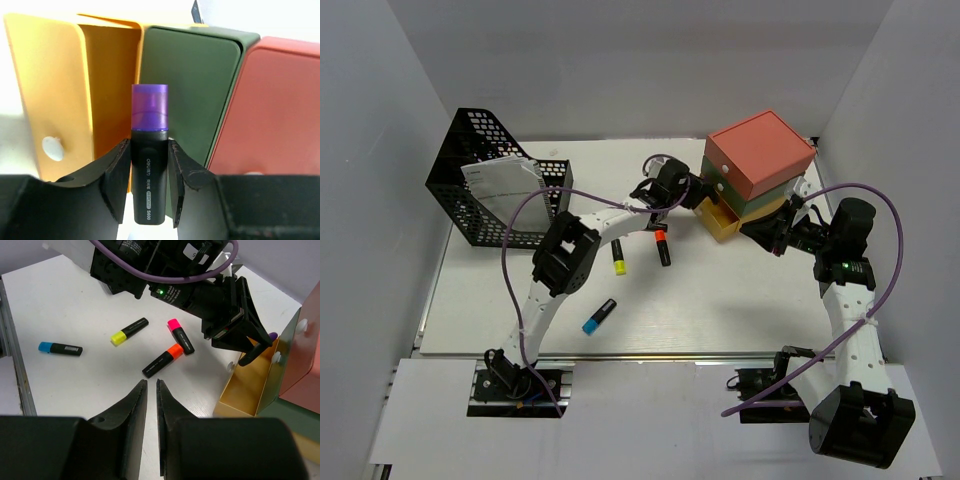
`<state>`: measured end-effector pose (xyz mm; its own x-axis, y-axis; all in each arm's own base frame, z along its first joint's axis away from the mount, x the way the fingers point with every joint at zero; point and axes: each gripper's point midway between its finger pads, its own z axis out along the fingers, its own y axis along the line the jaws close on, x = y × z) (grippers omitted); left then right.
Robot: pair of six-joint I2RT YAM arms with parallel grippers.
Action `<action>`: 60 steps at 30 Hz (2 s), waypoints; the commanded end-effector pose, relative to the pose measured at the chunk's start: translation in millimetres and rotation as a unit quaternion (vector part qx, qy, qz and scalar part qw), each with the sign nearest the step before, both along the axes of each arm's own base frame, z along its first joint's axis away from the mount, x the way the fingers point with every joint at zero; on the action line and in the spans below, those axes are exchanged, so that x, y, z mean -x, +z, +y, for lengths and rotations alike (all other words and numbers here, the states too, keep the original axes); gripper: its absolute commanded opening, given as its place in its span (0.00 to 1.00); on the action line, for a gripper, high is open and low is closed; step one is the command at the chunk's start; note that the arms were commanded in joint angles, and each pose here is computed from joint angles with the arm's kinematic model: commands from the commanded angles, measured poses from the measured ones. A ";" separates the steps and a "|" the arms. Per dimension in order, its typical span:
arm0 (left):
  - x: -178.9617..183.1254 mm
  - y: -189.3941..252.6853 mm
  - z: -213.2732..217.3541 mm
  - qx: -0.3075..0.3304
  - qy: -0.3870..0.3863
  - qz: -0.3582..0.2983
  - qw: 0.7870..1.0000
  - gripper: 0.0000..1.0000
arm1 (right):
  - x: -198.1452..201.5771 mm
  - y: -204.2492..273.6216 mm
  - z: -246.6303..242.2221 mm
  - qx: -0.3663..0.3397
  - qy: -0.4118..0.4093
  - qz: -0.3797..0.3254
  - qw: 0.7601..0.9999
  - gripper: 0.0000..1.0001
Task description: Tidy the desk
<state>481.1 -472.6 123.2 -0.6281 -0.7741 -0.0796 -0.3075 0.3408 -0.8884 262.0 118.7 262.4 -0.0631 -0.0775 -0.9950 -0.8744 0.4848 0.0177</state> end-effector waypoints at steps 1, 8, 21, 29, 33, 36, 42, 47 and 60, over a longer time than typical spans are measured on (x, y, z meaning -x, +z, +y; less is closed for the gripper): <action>5.1 48.6 -9.3 0.050 -0.023 -0.052 0.997 0.49 | 0.7 11.8 -1.4 0.007 -0.001 -0.027 1.000 0.19; 11.5 65.5 -12.0 0.055 -0.047 -0.076 0.994 0.59 | -0.5 9.1 -1.6 0.007 0.000 -0.023 1.000 0.21; 92.9 143.7 54.6 0.019 -0.196 -0.349 0.916 0.00 | 21.5 -18.1 20.8 0.002 0.125 -0.018 0.992 0.12; 163.2 126.5 173.7 -0.310 -0.333 -0.392 0.800 0.36 | -15.9 -60.3 66.8 0.111 0.062 0.049 0.991 0.03; 182.7 92.0 254.5 -0.470 -0.306 -0.342 0.754 0.75 | -40.9 -90.2 93.9 0.177 0.010 0.107 0.978 0.08; 198.6 85.9 302.6 -0.524 -0.239 -0.328 0.749 0.87 | -53.5 -121.3 105.3 0.239 -0.026 0.155 0.958 0.28; 223.6 102.4 344.6 -0.539 -0.141 -0.372 0.742 0.97 | -75.6 -143.9 145.9 0.273 -0.068 0.228 0.932 0.60; 225.5 106.3 349.2 -0.536 -0.126 -0.385 0.741 0.97 | -87.1 -175.4 162.8 0.289 -0.115 0.296 0.903 0.83; 222.8 98.6 342.4 -0.538 -0.152 -0.374 0.740 0.96 | -97.4 -242.9 157.6 0.341 -0.186 0.322 0.863 0.52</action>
